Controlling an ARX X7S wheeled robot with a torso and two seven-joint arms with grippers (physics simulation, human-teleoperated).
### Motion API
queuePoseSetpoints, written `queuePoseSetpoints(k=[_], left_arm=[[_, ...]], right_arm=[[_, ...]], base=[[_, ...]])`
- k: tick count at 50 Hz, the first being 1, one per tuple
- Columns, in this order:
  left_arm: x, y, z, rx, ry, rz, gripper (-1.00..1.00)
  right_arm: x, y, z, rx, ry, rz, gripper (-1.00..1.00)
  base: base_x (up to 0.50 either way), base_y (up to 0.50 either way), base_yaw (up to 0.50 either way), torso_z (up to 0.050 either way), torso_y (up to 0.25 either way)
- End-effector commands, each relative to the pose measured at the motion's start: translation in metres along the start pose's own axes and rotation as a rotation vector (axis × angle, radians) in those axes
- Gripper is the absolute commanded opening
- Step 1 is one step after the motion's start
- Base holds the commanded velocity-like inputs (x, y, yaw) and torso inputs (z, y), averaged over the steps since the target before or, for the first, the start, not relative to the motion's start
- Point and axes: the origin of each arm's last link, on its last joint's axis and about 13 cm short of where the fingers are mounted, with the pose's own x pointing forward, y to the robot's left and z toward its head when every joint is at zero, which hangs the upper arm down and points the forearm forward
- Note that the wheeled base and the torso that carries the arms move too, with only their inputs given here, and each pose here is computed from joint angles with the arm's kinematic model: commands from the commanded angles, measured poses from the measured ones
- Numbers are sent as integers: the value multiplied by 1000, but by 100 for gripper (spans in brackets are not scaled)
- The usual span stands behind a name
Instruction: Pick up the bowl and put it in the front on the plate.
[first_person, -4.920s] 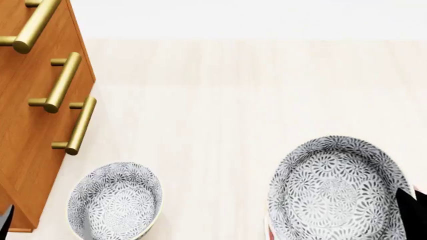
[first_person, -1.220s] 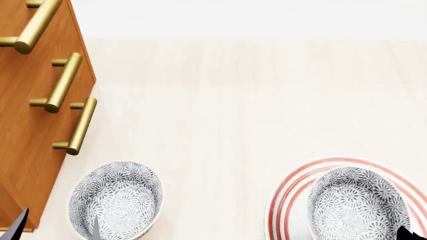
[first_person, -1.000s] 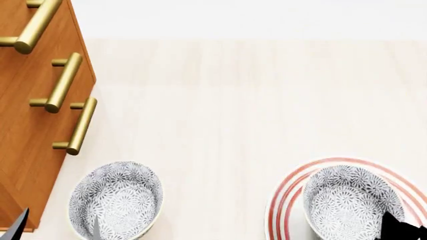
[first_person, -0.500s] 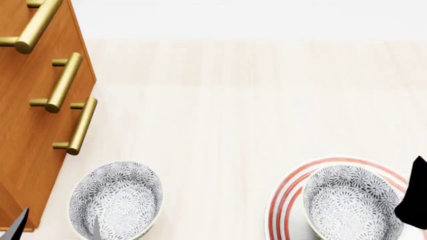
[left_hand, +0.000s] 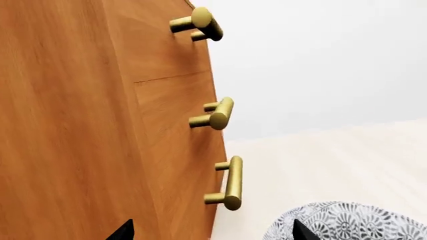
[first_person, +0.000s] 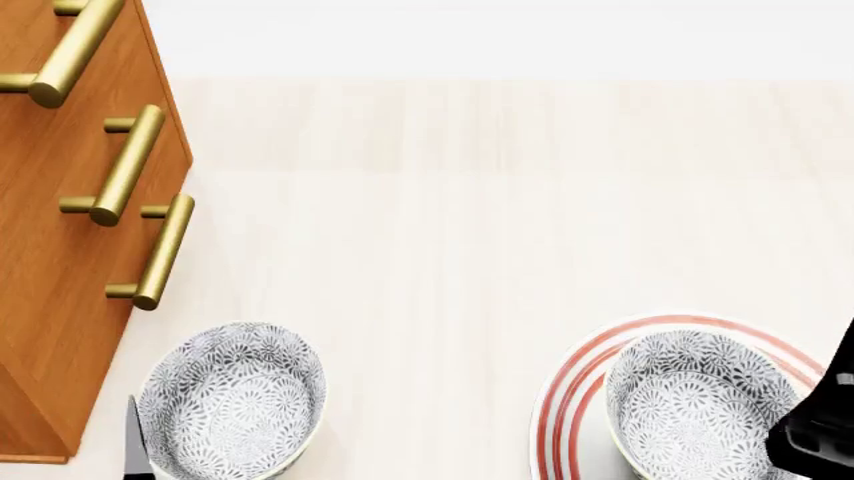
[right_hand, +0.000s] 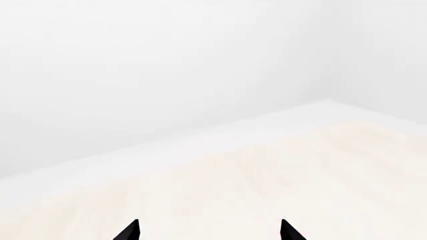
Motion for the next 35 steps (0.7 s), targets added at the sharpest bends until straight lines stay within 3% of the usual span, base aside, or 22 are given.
queuePoseSetpoints(k=[1,7,12,15,26,35], left_arm=[[4,11,24,-28,-94,81,100],[-1,21,33,-6,-148,155,100],[-10,34,41,4,-209,291,100],[-15,34,38,34,-233,297,100],[-18,50,29,73,-242,389,100],[-13,71,13,93,-200,521,100]], right_arm=[[-21,7,0,-149,-407,-156,100],[-27,-1,-5,-205,-571,-314,100],[-28,-8,-14,-218,-636,-376,100],[-26,-7,-20,-238,-664,-380,100],[-19,1,-48,-339,-662,-374,100],[-5,8,-87,-329,-540,-395,100]], base=[[0,0,0,0,0],[0,0,0,0,0],[0,0,0,0,0],[0,0,0,0,0],[0,0,0,0,0],[0,0,0,0,0]])
